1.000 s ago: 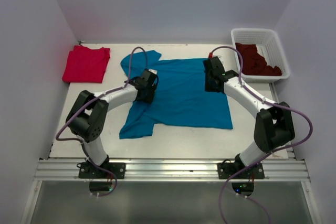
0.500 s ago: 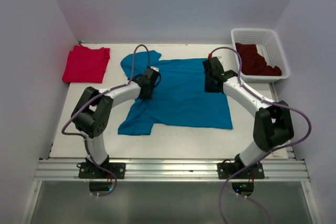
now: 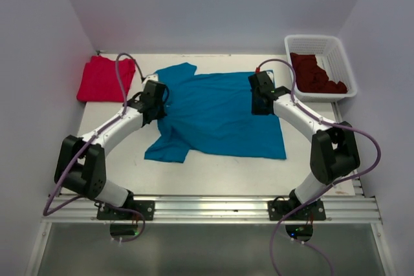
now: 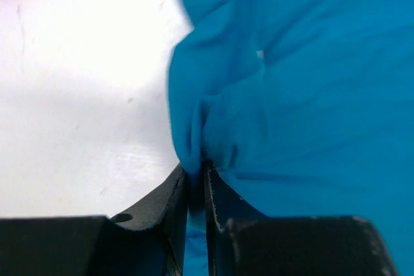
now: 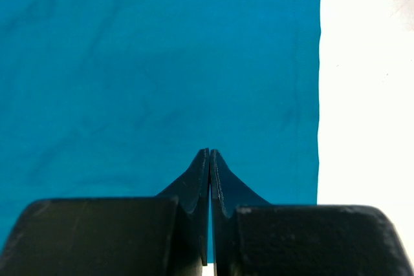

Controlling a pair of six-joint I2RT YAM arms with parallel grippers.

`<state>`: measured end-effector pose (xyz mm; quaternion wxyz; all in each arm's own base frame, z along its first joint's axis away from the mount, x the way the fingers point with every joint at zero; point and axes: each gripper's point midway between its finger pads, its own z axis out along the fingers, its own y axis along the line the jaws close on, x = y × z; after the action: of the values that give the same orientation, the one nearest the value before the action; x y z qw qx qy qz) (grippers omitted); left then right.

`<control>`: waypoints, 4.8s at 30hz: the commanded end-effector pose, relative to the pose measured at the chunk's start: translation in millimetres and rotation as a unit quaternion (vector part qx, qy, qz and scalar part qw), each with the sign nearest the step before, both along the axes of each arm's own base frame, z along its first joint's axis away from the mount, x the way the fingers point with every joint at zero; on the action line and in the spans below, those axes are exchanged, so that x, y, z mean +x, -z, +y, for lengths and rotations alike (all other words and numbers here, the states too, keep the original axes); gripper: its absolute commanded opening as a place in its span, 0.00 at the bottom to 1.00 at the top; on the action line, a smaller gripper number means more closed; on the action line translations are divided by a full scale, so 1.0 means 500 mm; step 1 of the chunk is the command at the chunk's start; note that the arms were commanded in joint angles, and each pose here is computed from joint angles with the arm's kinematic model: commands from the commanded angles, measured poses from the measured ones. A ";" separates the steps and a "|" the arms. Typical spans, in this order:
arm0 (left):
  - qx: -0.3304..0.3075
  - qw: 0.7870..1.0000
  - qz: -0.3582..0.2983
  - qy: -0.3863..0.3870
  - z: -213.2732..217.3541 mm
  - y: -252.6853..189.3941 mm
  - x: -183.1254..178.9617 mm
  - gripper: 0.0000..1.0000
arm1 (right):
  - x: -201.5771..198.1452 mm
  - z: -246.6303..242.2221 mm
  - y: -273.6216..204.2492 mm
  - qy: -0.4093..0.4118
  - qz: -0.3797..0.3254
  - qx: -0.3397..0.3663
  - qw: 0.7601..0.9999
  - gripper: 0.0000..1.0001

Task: Fold and stack the t-shirts
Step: Flatten the tshirt out

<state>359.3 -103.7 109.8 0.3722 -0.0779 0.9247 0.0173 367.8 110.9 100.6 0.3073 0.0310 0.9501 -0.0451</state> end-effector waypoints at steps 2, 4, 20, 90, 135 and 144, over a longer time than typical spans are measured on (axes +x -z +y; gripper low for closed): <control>-0.086 0.989 0.082 -0.083 0.051 0.107 -0.061 0.20 | 0.005 -0.006 -0.009 -0.001 -0.006 -0.006 1.000 0.00; -0.121 0.982 0.093 -0.107 0.063 0.129 -0.074 0.33 | 0.003 -0.006 -0.009 -0.001 -0.006 -0.006 1.000 0.00; -0.112 0.990 -0.075 0.030 0.001 -0.043 0.000 1.00 | 0.002 -0.001 0.002 -0.003 0.001 -0.001 1.000 0.00; -0.037 0.985 0.016 -0.170 0.193 0.143 0.092 0.00 | -0.002 -0.018 0.036 0.006 0.025 -0.030 0.999 0.00; -0.032 0.993 0.091 -0.067 0.106 0.212 0.160 0.00 | 0.068 -0.200 0.239 0.209 0.151 -0.062 0.964 0.00; -0.011 0.994 0.081 -0.078 0.136 0.157 0.151 0.00 | 0.060 -0.224 0.245 0.237 0.160 -0.074 0.955 0.00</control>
<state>450.1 -74.5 19.4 0.3044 -0.1453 0.9408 -0.0340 449.3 48.5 17.6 0.2308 0.2120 0.9452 -0.0913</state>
